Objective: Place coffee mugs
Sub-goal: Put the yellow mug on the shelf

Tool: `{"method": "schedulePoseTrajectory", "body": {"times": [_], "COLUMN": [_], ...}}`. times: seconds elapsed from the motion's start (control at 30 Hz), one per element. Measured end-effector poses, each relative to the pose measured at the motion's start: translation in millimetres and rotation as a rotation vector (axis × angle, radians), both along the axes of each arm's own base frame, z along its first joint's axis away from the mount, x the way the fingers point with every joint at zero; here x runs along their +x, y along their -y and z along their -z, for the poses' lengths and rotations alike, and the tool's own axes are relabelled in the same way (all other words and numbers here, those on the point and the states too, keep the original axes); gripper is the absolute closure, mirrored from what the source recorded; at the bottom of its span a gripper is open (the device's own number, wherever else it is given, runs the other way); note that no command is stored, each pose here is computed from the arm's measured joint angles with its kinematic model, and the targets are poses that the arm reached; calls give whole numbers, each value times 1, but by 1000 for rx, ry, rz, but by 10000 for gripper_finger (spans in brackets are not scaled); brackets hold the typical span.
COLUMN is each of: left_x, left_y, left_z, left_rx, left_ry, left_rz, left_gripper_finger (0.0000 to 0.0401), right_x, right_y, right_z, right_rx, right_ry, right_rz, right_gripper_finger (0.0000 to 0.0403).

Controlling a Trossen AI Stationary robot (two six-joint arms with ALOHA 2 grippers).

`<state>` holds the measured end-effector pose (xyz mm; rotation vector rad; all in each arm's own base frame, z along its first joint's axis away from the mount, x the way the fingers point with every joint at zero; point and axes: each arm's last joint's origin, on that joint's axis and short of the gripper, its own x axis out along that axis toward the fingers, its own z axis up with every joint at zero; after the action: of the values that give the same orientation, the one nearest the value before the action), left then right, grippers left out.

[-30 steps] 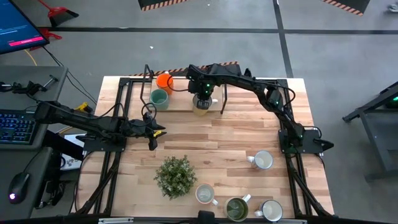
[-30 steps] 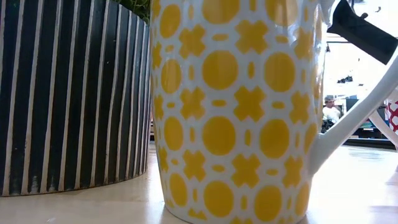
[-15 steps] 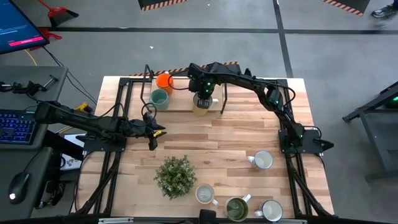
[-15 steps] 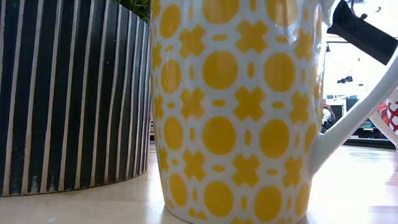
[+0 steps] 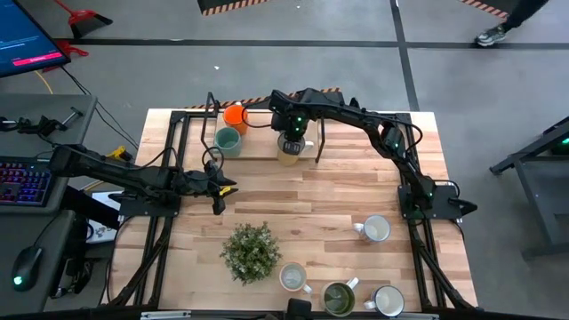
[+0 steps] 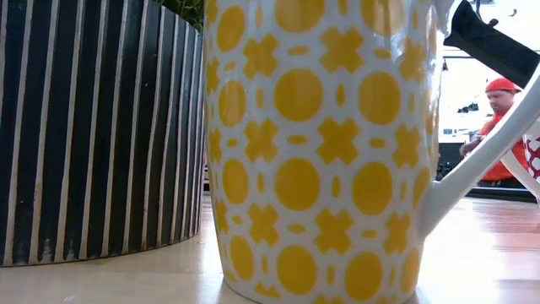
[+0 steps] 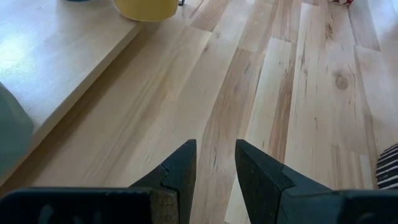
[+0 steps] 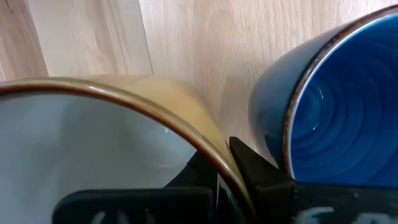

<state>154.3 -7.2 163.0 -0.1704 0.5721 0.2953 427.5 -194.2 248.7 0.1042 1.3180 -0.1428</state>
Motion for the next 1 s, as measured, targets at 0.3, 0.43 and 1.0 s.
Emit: {"method": "schedulePoseTrajectory", "body": {"times": [0.3, 0.43, 1.0], "left_x": [0, 0, 0], "left_y": [0, 0, 0], "left_z": [0, 0, 0], "left_rx": [-1, -1, -1], "left_ry": [0, 0, 0], "left_rz": [0, 1, 1], "left_gripper_finger": [299, 299, 299], "right_x": [-10, -15, -20], "right_y": [3, 5, 14], "right_z": [-13, -16, -15], "right_rx": [-40, -38, -37], "right_ry": [-24, -34, -45], "right_rz": [31, 47, 79], "right_gripper_finger": [403, 403, 403]}}
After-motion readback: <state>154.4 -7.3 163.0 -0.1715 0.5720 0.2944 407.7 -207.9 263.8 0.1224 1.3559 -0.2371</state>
